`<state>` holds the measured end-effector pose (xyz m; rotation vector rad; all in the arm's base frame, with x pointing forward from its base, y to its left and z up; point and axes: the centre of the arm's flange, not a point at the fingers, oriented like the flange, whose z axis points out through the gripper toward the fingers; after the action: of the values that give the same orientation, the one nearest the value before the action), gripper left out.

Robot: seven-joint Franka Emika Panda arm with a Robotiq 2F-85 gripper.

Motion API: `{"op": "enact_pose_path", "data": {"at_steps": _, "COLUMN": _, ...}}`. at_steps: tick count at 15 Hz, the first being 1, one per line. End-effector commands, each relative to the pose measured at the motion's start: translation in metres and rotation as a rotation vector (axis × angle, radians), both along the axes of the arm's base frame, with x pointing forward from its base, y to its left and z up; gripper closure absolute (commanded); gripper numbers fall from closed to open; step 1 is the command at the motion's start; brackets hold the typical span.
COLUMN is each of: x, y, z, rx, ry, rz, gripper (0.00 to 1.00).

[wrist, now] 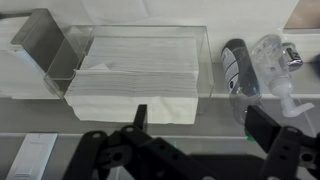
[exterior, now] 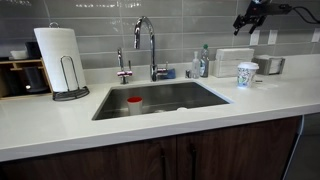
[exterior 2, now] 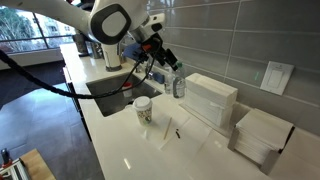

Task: Remove a piece of tissue from the pile on the left and put it on the counter

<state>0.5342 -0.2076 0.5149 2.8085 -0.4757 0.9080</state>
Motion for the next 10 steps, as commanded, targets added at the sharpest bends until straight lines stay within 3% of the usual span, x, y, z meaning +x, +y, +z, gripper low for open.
{"op": "enact_pose_path", "data": {"at_steps": 1, "x": 0.015, "y": -0.027, "z": -0.006, "rx": 0.023, "ry": -0.034, "rz": 0.016, "gripper": 0.0}}
{"op": "enact_pose_path", "data": {"at_steps": 4, "x": 0.029, "y": -0.052, "z": -0.016, "rx": 0.032, "ry": -0.053, "rz": 0.018, "gripper": 0.0}}
{"op": "enact_pose_path", "data": {"at_steps": 10, "x": 0.06, "y": -0.081, "z": -0.038, "rx": -0.027, "ry": -0.081, "rz": 0.027, "gripper": 0.0}}
